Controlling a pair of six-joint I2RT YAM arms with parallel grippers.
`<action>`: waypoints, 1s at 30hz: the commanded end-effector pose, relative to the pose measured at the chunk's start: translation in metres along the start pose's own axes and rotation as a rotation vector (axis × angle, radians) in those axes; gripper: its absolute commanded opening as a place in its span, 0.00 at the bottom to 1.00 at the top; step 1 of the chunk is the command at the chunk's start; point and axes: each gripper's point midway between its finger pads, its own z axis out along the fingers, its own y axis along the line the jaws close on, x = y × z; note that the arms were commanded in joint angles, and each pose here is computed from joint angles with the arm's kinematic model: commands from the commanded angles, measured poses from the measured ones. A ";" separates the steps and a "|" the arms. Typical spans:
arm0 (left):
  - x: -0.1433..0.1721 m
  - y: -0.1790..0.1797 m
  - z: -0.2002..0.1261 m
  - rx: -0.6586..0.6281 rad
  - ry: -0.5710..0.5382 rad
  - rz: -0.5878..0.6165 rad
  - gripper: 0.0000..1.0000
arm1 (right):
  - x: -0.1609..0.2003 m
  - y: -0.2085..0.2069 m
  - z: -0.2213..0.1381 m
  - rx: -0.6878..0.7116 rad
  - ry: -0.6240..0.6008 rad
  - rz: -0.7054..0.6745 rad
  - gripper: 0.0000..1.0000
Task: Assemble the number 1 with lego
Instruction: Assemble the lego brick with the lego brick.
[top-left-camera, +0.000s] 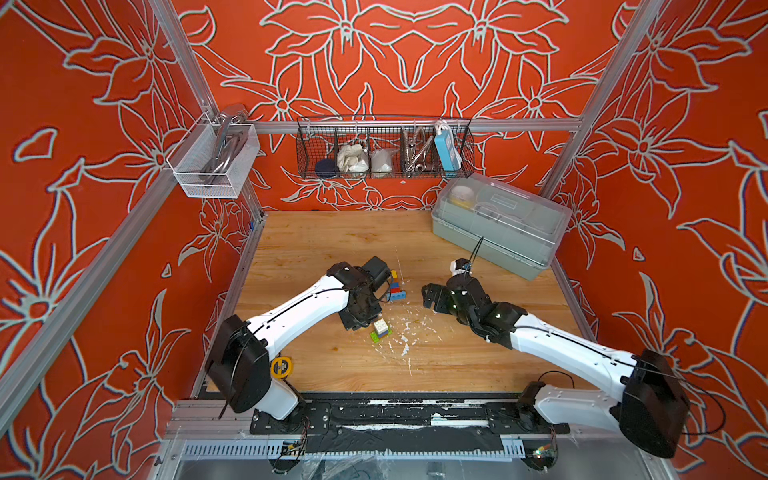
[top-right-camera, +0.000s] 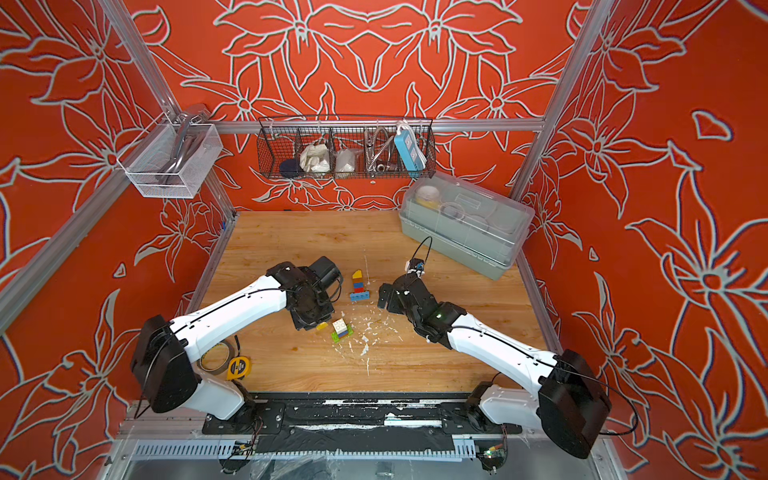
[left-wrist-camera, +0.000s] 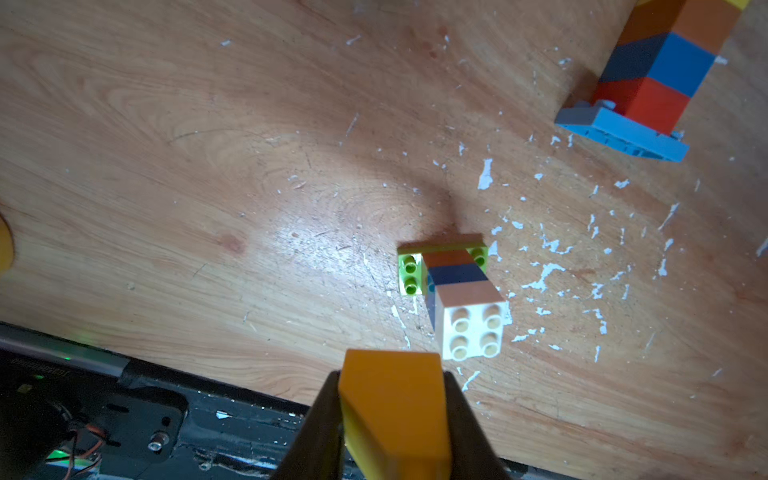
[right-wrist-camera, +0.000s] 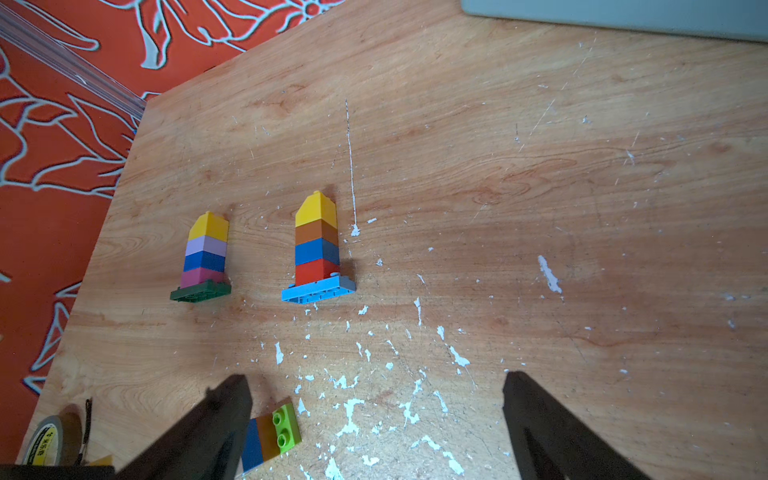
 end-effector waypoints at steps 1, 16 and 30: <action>0.000 -0.004 0.001 -0.045 -0.008 -0.001 0.13 | -0.013 0.004 -0.008 -0.007 -0.037 0.000 1.00; 0.001 -0.028 0.028 -0.037 0.021 -0.021 0.13 | -0.016 0.003 -0.011 -0.009 -0.048 -0.001 1.00; 0.011 -0.037 0.033 0.001 0.044 -0.053 0.13 | -0.014 0.003 -0.010 -0.007 -0.043 -0.001 1.00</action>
